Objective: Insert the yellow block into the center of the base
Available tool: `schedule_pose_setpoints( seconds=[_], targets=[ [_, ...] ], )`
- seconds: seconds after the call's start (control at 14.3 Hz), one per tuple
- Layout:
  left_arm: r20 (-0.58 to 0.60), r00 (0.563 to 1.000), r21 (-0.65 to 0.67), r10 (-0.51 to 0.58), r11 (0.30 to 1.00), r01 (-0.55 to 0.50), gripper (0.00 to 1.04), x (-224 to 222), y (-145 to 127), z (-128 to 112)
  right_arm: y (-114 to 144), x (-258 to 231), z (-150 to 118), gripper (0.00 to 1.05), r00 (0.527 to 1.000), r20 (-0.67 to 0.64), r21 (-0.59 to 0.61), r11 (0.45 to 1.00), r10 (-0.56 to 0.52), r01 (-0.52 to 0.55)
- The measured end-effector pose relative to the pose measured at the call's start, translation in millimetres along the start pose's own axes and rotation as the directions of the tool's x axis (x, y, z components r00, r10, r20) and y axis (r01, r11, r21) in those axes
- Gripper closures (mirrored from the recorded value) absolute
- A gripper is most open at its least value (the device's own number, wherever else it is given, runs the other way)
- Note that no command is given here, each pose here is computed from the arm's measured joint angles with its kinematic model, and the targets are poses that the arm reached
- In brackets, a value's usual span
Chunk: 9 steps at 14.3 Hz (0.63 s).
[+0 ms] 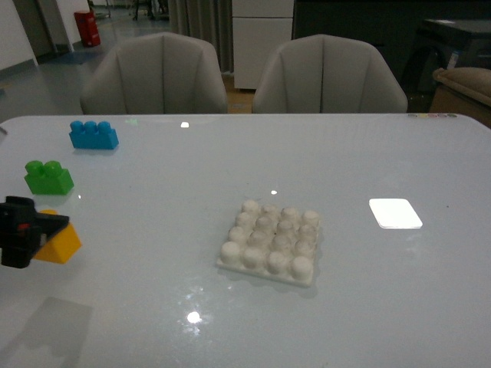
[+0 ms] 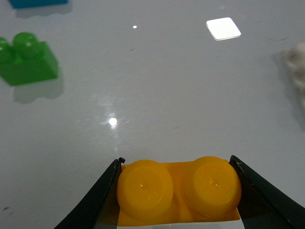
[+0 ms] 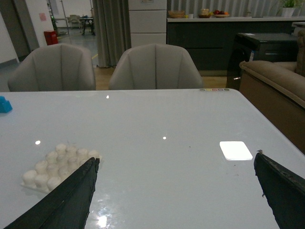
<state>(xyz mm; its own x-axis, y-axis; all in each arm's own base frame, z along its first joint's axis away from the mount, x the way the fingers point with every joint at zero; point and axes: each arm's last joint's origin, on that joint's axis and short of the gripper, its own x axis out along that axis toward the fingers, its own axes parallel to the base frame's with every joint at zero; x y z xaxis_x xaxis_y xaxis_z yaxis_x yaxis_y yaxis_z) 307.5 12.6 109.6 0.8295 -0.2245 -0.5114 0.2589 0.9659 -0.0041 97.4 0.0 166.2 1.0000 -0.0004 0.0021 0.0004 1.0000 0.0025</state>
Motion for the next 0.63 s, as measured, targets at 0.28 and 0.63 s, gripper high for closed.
schedule_pose_setpoints(
  seconds=[0.28,0.63],
  targets=[
    [0.1,0.982,0.058,-0.158,0.986,0.153,0.46,19,-106,35,0,0,0,0.06,1.0,0.0,0.0,1.0,0.0,0.0],
    [0.069,0.97,0.076,-0.232,0.971,0.227,0.46,57,-222,33,0,0,0,0.06,1.0,0.0,0.0,1.0,0.0,0.0]
  ],
)
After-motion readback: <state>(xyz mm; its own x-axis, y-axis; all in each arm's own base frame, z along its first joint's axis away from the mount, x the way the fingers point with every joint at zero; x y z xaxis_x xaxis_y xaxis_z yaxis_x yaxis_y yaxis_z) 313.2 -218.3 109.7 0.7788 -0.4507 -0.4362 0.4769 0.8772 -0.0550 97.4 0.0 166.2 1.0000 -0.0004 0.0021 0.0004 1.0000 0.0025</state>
